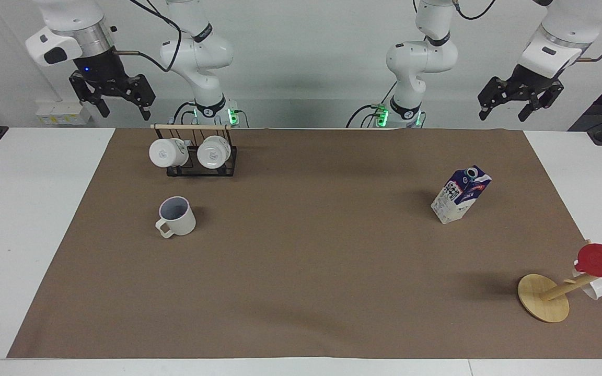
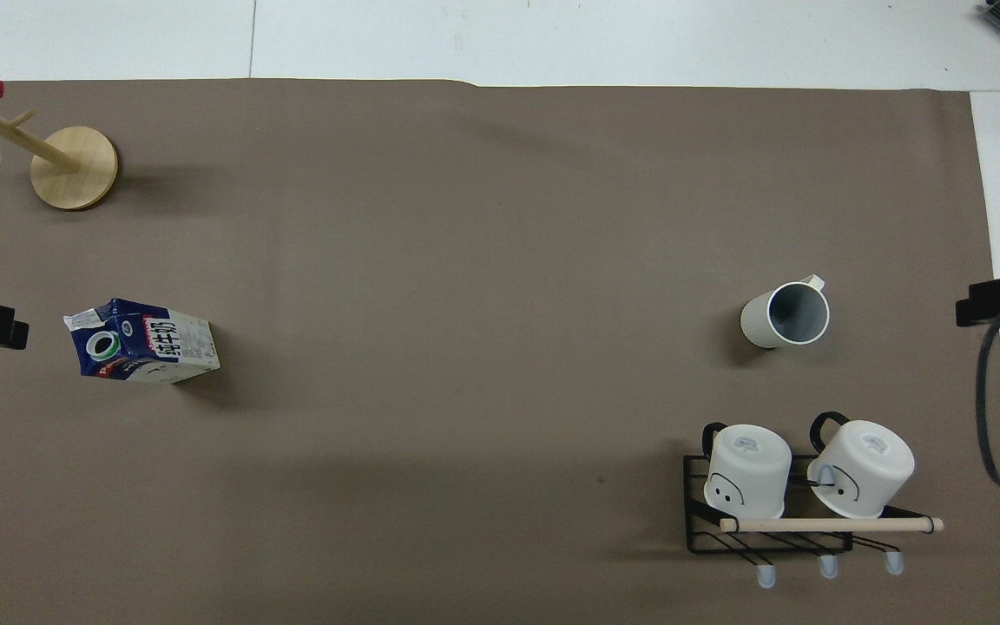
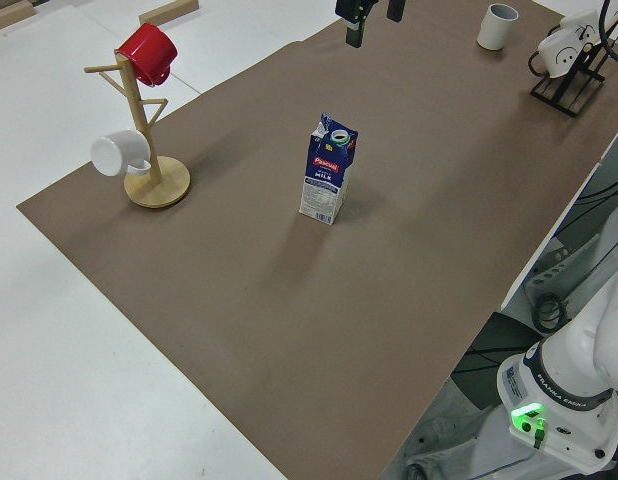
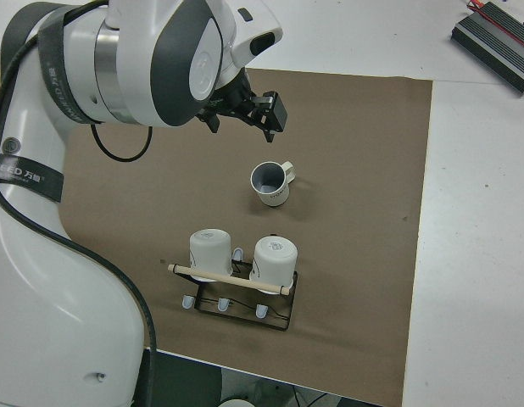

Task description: Place cup and milk on table

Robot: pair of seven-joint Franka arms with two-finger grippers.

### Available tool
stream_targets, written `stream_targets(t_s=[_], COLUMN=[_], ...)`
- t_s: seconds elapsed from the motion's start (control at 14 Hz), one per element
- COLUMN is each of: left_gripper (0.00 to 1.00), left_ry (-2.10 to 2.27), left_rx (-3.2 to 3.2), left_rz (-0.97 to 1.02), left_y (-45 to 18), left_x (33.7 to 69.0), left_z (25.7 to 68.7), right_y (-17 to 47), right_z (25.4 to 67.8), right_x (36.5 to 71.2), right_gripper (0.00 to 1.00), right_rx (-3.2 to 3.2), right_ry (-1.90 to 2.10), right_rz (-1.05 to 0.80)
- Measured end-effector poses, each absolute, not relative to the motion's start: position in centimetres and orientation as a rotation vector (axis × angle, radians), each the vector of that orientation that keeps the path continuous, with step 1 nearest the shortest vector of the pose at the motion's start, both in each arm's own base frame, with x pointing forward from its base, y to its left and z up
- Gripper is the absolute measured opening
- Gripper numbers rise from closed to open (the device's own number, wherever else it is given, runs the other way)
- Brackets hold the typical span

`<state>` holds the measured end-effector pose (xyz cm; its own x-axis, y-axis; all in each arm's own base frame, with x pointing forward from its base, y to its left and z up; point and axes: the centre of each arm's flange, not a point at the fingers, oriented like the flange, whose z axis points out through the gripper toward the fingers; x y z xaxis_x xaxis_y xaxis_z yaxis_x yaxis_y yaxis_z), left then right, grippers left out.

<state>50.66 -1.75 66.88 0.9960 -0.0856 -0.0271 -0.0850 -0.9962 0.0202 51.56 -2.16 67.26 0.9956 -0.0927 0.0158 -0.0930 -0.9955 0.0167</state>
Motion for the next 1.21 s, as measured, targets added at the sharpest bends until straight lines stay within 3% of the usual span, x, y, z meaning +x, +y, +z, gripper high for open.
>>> stream_targets(t_s=[1.21], left_gripper=[1.0], left_ry=[-0.133], left_rx=[3.119], left_rz=[-0.044], left_y=[-1.75], left_x=[50.66], left_z=[66.88], right_y=[-2.18], right_z=[66.96], right_x=[51.38], right_gripper=[1.0], right_rx=[3.122], right_ry=[-0.145], right_rz=[0.013])
